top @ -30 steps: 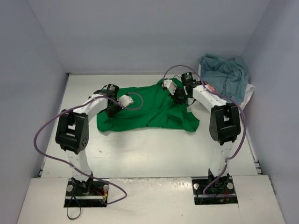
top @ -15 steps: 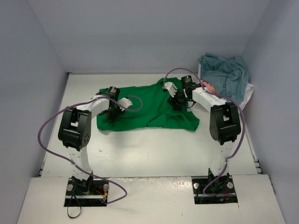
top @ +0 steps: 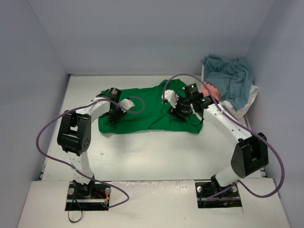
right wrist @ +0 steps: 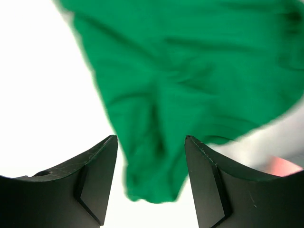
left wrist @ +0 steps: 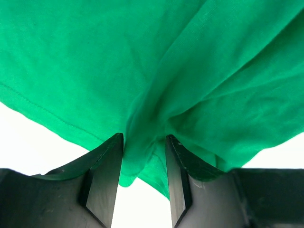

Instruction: Fold and stack the t-shirts

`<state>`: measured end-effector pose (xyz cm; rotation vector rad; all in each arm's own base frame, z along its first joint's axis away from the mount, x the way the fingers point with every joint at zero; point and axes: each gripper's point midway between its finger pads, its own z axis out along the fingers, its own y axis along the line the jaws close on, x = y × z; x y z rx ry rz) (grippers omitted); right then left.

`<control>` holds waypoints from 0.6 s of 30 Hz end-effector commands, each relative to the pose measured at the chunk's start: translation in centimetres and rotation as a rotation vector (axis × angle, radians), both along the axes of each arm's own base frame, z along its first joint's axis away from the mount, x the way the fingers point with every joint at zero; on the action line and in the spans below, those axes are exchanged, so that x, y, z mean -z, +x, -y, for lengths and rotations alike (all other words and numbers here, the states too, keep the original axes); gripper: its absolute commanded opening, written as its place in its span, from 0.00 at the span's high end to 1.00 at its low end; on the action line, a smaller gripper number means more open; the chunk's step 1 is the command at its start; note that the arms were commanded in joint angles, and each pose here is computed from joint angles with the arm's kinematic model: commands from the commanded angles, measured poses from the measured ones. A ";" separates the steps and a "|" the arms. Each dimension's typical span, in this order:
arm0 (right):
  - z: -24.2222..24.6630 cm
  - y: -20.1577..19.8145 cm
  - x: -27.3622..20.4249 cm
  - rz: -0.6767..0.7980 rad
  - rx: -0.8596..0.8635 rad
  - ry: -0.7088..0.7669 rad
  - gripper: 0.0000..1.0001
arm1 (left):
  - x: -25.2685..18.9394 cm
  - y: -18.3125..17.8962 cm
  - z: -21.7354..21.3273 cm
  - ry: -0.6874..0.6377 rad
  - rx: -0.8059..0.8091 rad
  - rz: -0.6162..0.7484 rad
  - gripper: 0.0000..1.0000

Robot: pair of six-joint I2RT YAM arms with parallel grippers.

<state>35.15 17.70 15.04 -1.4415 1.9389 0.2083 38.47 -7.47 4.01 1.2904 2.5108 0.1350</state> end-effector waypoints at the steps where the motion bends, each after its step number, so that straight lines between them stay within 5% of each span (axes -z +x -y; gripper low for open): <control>1: 0.3 -1.8 3.4 -0.088 0.003 -0.067 0.45 | -3.2 0.3 0.0 -0.037 -0.022 0.074 0.64; 18: 1.0 0.0 7.4 -0.139 0.014 -0.143 0.45 | -3.4 -0.3 0.0 -0.042 -0.028 0.071 0.58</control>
